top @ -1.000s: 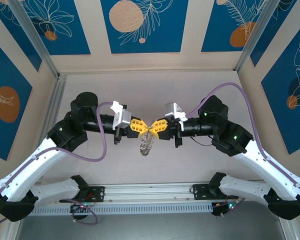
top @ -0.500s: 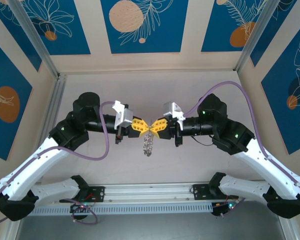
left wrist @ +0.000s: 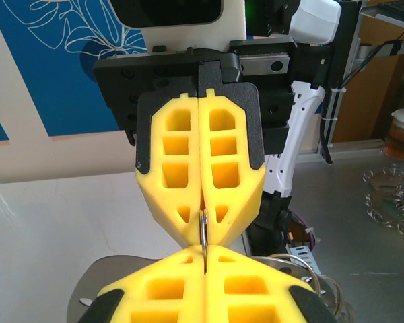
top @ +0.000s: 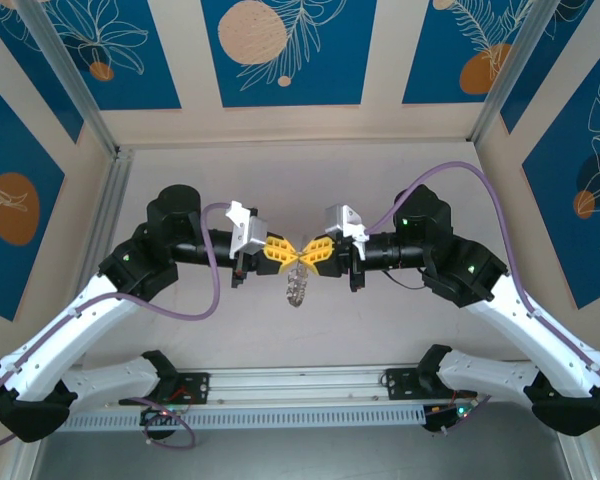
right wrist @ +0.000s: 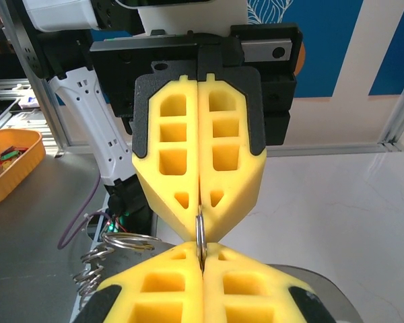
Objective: Put the keys on the keyring
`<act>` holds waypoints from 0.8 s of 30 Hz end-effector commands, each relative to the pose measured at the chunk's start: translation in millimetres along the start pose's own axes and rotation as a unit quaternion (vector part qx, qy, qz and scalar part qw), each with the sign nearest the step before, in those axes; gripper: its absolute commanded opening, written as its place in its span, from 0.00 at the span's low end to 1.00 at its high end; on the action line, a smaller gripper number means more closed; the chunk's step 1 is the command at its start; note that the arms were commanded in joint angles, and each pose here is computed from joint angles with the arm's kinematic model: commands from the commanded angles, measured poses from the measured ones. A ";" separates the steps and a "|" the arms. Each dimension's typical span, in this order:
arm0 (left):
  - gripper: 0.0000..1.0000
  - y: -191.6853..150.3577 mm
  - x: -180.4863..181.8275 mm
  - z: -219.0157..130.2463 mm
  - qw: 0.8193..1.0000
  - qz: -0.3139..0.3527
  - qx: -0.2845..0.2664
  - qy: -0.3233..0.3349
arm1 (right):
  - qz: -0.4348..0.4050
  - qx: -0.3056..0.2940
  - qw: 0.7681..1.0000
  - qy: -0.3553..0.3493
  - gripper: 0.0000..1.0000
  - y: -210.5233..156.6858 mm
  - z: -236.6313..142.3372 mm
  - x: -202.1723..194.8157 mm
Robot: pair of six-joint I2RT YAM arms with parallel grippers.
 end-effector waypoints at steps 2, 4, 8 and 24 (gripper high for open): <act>0.00 -9.5 3.2 7.9 1.000 -0.012 0.011 -0.016 | -0.051 -0.049 0.997 0.013 0.00 14.4 -3.0 2.9; 0.00 -9.9 3.7 7.8 1.000 -0.014 0.011 -0.016 | -0.052 -0.049 0.997 0.012 0.00 13.6 -3.5 2.8; 0.15 -9.2 4.3 5.1 1.000 -0.013 0.022 -0.008 | -0.049 -0.041 0.998 -0.002 0.00 13.0 -4.8 1.5; 0.38 0.3 8.5 -13.3 0.988 0.039 0.120 0.092 | -0.063 0.072 0.989 -0.109 0.00 4.1 8.4 -12.7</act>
Point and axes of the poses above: each hand's point on the last joint's axis, 136 mm out from that joint toward the fingers, its own z axis out along the fingers, its own x axis along the line the jaws close on, y = z × x, the point moved 10 cm from there along -z, back along the fingers, and after that the axes turned 3 degrees about z, right-handed, at the moved point
